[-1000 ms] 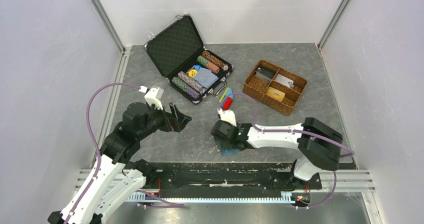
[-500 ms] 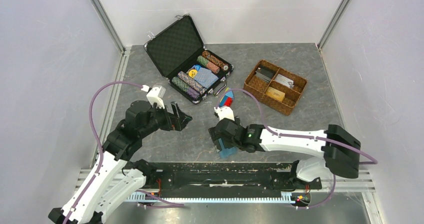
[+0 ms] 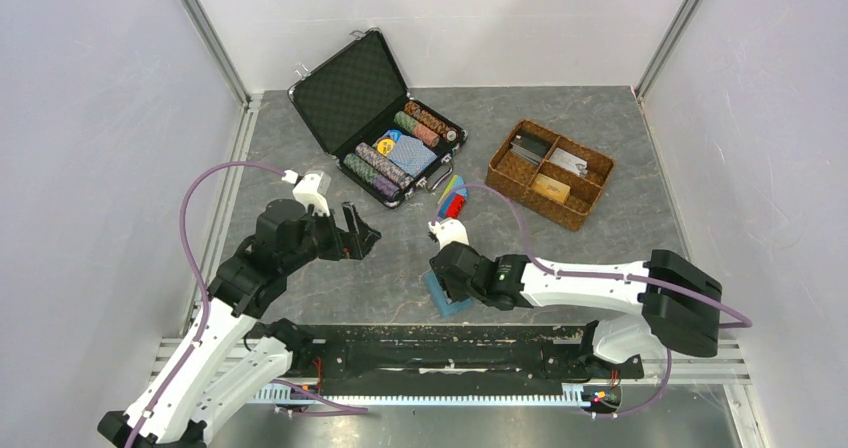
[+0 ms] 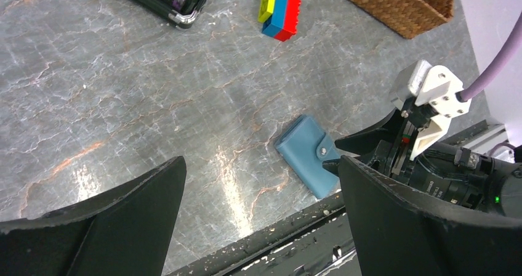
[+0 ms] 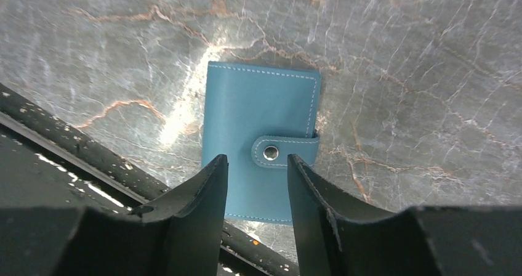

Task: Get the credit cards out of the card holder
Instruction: Move the card holder to the center of the board, then open the card holder at the center of the board.

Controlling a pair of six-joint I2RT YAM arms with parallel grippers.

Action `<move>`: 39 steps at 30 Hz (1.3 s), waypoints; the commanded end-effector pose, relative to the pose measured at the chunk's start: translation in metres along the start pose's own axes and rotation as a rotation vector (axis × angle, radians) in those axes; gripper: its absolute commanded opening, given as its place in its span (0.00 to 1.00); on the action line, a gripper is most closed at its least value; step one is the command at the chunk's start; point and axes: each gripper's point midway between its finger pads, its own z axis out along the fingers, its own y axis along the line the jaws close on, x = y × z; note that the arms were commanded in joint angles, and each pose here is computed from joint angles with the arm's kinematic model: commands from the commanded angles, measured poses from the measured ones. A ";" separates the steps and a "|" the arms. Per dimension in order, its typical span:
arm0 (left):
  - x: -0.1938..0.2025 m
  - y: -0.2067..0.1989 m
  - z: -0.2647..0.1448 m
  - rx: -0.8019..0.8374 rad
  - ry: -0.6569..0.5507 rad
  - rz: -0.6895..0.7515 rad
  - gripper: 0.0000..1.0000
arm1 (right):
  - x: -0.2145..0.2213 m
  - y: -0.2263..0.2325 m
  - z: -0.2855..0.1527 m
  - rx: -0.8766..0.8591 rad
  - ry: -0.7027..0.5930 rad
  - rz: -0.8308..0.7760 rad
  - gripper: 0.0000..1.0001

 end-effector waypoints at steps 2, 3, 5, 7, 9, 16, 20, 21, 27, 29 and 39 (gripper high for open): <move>-0.009 0.006 -0.002 -0.055 -0.010 -0.007 1.00 | 0.015 0.004 0.016 -0.020 0.022 -0.007 0.42; -0.009 0.007 -0.002 -0.061 -0.008 -0.005 1.00 | 0.018 0.004 0.018 -0.018 0.029 -0.008 0.42; -0.009 0.008 -0.003 -0.065 -0.011 -0.004 1.00 | 0.023 0.002 0.024 -0.011 0.042 -0.014 0.42; -0.009 0.008 -0.003 -0.065 -0.010 -0.002 1.00 | 0.030 0.001 0.029 -0.001 0.062 -0.021 0.41; -0.009 0.007 -0.003 -0.061 -0.012 -0.001 1.00 | 0.035 0.000 0.032 0.007 0.078 -0.022 0.40; -0.010 0.005 -0.004 -0.039 -0.032 -0.004 1.00 | 0.042 -0.005 0.034 0.027 0.091 0.000 0.23; -0.005 0.000 0.000 -0.002 -0.022 -0.011 1.00 | 0.042 -0.004 0.034 0.025 0.084 0.009 0.13; -0.004 -0.002 0.000 0.010 -0.015 -0.015 1.00 | 0.041 -0.003 0.034 0.020 0.082 0.012 0.10; 0.019 -0.013 0.010 0.067 0.091 -0.110 1.00 | 0.034 0.003 0.031 -0.007 0.054 0.051 0.00; 0.032 -0.021 0.016 0.121 0.150 -0.152 0.99 | 0.029 0.006 0.028 -0.031 0.030 0.064 0.00; 0.074 -0.027 0.044 0.209 0.275 -0.275 0.92 | 0.025 0.005 0.011 -0.165 -0.152 0.205 0.00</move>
